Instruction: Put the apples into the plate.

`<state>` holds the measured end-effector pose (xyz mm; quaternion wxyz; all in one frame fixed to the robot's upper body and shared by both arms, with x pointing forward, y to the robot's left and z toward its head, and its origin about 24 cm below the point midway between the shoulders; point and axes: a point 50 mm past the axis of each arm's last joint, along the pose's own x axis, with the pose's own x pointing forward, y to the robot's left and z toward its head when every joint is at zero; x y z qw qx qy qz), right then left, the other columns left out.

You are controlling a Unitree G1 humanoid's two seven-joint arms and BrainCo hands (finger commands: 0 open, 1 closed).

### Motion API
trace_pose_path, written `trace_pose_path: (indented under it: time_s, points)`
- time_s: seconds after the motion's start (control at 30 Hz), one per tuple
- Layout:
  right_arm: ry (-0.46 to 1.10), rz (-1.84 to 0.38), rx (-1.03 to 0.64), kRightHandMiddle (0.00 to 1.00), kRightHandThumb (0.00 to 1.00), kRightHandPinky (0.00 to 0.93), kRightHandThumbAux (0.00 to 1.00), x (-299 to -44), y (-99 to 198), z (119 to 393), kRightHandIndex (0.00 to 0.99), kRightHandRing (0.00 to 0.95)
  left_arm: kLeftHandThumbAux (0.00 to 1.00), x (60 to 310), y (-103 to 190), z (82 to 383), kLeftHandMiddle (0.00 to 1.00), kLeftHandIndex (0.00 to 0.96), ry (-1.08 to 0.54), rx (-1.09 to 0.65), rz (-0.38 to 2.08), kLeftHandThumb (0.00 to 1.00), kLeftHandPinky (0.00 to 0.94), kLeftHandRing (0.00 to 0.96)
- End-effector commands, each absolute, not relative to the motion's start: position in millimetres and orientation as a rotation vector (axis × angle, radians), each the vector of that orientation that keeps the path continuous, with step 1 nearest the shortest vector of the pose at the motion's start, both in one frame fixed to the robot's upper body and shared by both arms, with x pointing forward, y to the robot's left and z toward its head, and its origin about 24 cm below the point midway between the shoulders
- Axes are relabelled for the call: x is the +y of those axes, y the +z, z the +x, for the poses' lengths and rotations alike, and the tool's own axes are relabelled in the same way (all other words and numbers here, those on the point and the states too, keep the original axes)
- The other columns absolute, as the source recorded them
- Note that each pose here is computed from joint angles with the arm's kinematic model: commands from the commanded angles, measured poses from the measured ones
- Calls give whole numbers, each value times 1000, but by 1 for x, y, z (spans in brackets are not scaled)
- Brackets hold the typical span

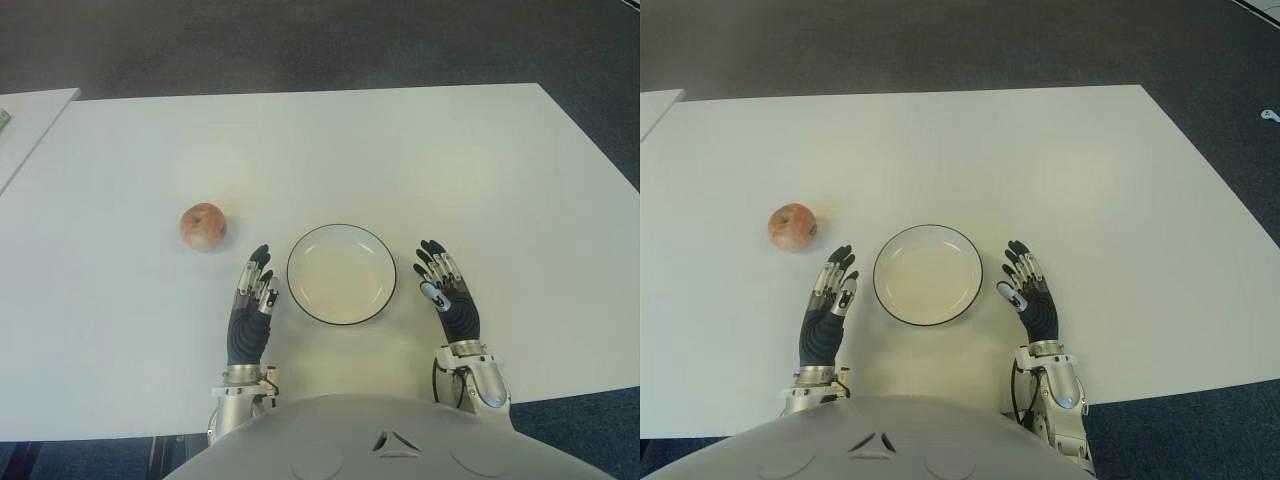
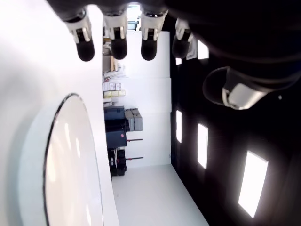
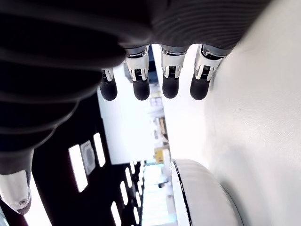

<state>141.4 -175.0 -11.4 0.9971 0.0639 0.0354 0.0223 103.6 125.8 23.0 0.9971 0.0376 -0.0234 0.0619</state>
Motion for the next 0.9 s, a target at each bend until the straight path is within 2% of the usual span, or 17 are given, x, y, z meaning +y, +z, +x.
trace_pose_path:
  time_s: [0.03, 0.07, 0.2, 0.37, 0.6, 0.9]
  points:
    - [33, 136, 147, 0, 144, 0, 570, -176, -23, 136, 0, 0, 399, 134, 25, 104, 52, 51, 197, 26, 200, 188, 15, 0]
    - [33, 135, 147, 0, 143, 0, 573, -176, -24, 136, 0, 0, 394, 139, 26, 104, 44, 32, 195, 34, 260, 162, 9, 0]
    - [29, 136, 150, 0, 142, 0, 574, -176, -24, 137, 0, 0, 379, 171, 41, 111, 14, 8, 147, 49, 858, 84, 2, 0]
    - [30, 139, 155, 0, 143, 0, 568, -175, -26, 137, 0, 0, 365, 186, 61, 121, 1, 0, 102, 26, 1219, 77, 0, 0]
    - [36, 147, 154, 0, 148, 0, 565, -175, -27, 139, 0, 0, 353, 192, 78, 135, 0, 8, 89, -11, 1388, 124, 0, 0]
    - [36, 152, 147, 0, 163, 0, 574, -175, -28, 140, 0, 0, 374, 211, 98, 163, 0, 35, 114, -39, 1544, 237, 0, 0]
